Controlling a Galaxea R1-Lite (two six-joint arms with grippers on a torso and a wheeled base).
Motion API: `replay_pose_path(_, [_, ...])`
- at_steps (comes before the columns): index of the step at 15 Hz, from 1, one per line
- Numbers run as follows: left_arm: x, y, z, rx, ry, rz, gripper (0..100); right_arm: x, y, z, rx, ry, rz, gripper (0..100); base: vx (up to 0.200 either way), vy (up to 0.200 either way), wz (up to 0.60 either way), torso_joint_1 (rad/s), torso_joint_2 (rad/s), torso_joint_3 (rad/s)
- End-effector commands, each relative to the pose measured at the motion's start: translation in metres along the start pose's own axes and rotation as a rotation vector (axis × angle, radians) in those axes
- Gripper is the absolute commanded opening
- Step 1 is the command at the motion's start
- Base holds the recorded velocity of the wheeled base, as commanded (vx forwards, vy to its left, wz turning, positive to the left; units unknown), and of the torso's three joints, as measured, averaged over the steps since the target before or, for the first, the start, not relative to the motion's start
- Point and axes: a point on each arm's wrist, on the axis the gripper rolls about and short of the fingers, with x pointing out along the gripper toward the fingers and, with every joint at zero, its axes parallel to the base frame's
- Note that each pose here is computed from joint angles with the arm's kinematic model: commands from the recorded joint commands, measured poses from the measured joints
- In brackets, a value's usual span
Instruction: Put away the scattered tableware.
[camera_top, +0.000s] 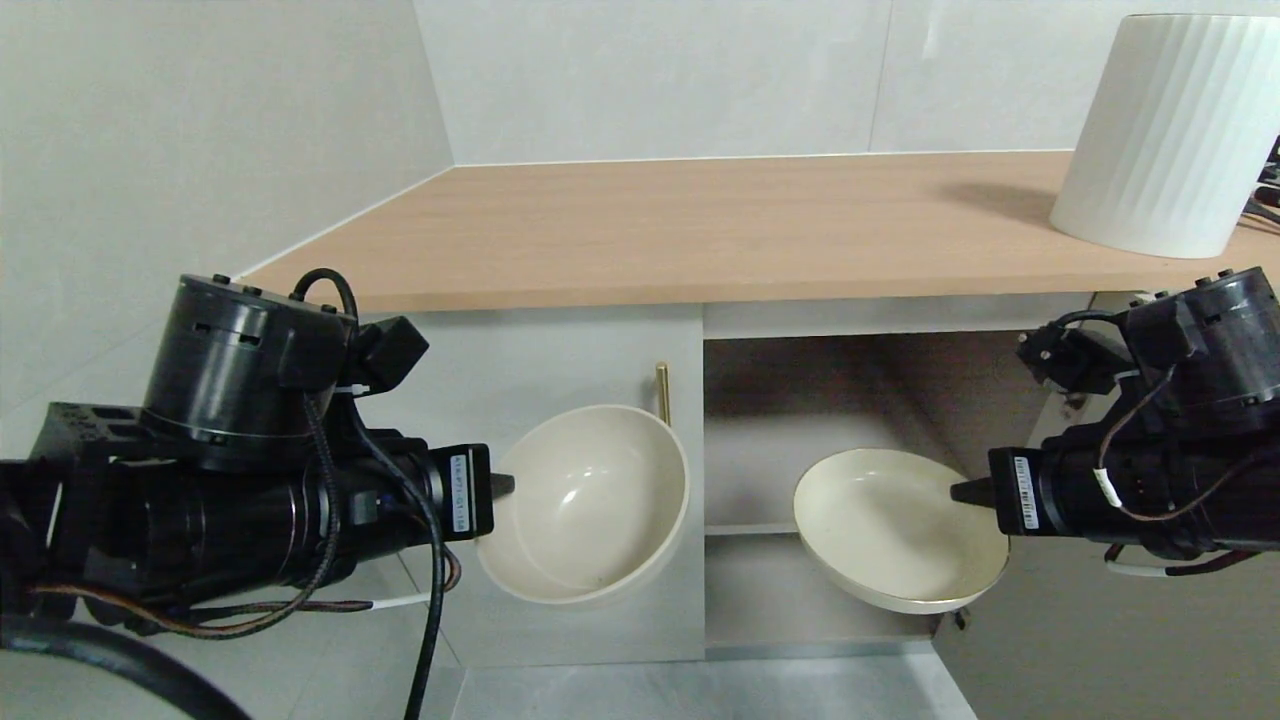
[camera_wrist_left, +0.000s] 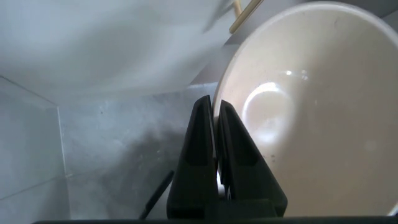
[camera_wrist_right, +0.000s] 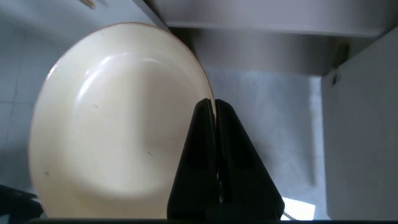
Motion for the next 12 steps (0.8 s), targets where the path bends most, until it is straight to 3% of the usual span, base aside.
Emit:
replay_pose_path(1, [0.0, 0.0, 0.0, 0.0, 0.001, 0.001, 0, 0.001, 0.0, 0.0, -0.001, 0.001, 0.0, 0, 0.0, 0.0, 0.0, -0.032, 0.1, 0.036])
replay_pose_path(6, [0.0, 0.0, 0.0, 0.0, 0.001, 0.001, 0, 0.012, 0.0, -0.002, -0.003, 0.035, -0.01, 0, 0.0, 0.0, 0.0, 0.0, 0.0, 0.0])
replay_pose_path(9, [0.001, 0.0, -0.001, 0.0, 0.006, 0.002, 0, 0.045, -0.006, -0.008, -0.02, 0.126, -0.054, 0, 0.0, 0.0, 0.0, 0.0, 0.0, 0.0])
replay_pose_path(12, [0.004, 0.0, -0.002, 0.001, 0.014, 0.006, 0, 0.089, -0.012, -0.022, -0.017, 0.15, -0.064, 0, 0.0, 0.0, 0.0, 0.0, 0.0, 0.0])
